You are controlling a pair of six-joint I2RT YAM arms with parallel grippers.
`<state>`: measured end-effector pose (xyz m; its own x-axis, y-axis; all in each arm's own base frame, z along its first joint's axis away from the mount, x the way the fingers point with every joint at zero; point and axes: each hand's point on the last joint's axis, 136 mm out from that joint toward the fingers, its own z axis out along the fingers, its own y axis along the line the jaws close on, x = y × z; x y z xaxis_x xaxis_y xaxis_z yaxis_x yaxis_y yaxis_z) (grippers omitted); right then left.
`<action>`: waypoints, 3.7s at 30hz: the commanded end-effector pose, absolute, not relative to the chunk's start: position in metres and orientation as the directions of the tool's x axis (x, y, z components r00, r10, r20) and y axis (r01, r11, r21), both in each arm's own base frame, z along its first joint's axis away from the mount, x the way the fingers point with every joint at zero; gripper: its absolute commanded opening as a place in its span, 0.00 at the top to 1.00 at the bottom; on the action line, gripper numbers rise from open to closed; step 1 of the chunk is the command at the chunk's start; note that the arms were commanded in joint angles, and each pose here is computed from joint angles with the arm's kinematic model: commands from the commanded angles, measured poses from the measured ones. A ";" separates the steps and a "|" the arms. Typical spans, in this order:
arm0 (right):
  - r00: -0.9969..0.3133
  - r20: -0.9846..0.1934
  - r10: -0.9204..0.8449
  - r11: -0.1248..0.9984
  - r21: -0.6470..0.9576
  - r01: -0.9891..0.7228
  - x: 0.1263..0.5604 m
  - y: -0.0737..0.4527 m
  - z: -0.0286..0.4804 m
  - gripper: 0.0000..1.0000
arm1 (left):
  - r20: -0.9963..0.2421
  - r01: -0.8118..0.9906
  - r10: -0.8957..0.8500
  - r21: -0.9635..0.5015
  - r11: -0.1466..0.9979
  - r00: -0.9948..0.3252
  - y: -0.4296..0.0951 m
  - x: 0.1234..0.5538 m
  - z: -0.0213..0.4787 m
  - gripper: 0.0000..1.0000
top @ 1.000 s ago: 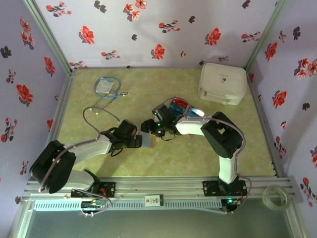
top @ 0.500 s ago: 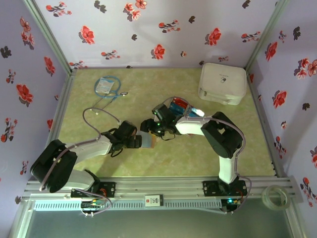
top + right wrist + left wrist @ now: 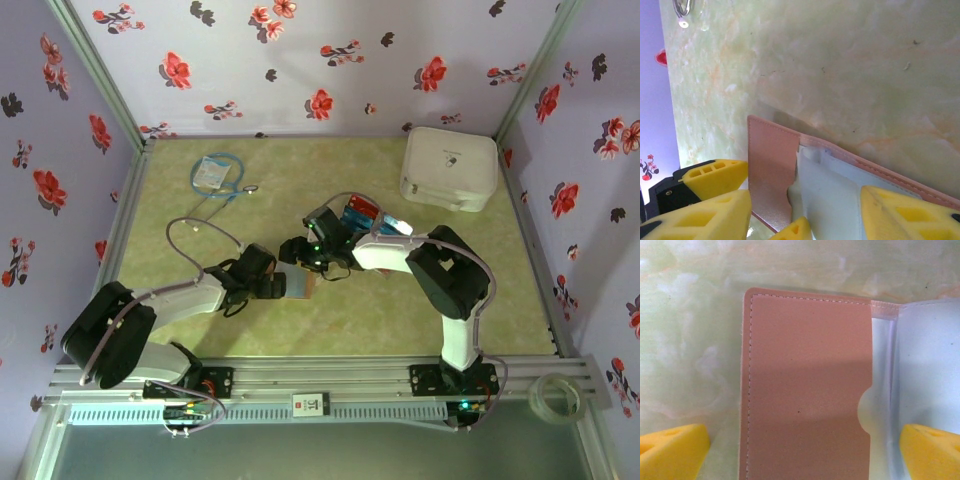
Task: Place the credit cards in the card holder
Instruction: Flip over the card slot on the card holder, then pick up the credit card from the storage box.
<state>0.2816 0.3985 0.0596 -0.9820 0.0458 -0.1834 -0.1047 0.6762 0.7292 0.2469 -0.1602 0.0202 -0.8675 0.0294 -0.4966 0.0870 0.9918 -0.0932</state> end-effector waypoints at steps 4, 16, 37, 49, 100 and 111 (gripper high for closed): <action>-0.984 -0.178 0.026 0.671 0.732 -0.115 0.280 0.407 0.061 0.41 | -0.462 0.059 0.021 -0.068 0.996 -0.887 -0.148 0.237 0.006 0.01; -0.987 -0.160 0.025 0.671 0.734 -0.102 0.277 0.407 0.051 0.41 | -0.471 0.061 0.017 -0.077 0.995 -0.882 -0.149 0.239 0.010 0.00; -0.983 -0.185 0.020 0.581 0.802 -0.140 0.268 0.432 0.100 0.42 | -0.678 -0.016 -0.188 -0.253 0.967 -0.711 -0.135 0.262 0.121 0.00; -0.984 -0.178 0.020 0.574 0.808 -0.134 0.270 0.475 0.088 0.42 | -0.695 -0.101 -0.289 -0.300 0.949 -0.658 -0.110 0.273 0.147 0.00; -0.947 -0.315 -0.058 0.881 0.430 -0.197 0.263 0.287 0.058 1.00 | -0.538 -0.015 -0.130 -0.213 0.977 -0.833 -0.144 0.273 0.085 0.00; -0.949 -0.299 -0.095 0.906 0.368 -0.207 0.257 0.246 0.058 1.00 | -0.518 0.045 -0.069 -0.204 0.978 -0.853 -0.170 0.270 0.076 0.00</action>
<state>0.2684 0.2624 0.0666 -0.9432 -0.0601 -0.3266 -0.1987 0.8901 0.4102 0.2626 -0.1584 0.0652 -0.8660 -0.0823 -0.4932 0.0148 0.9817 -0.1897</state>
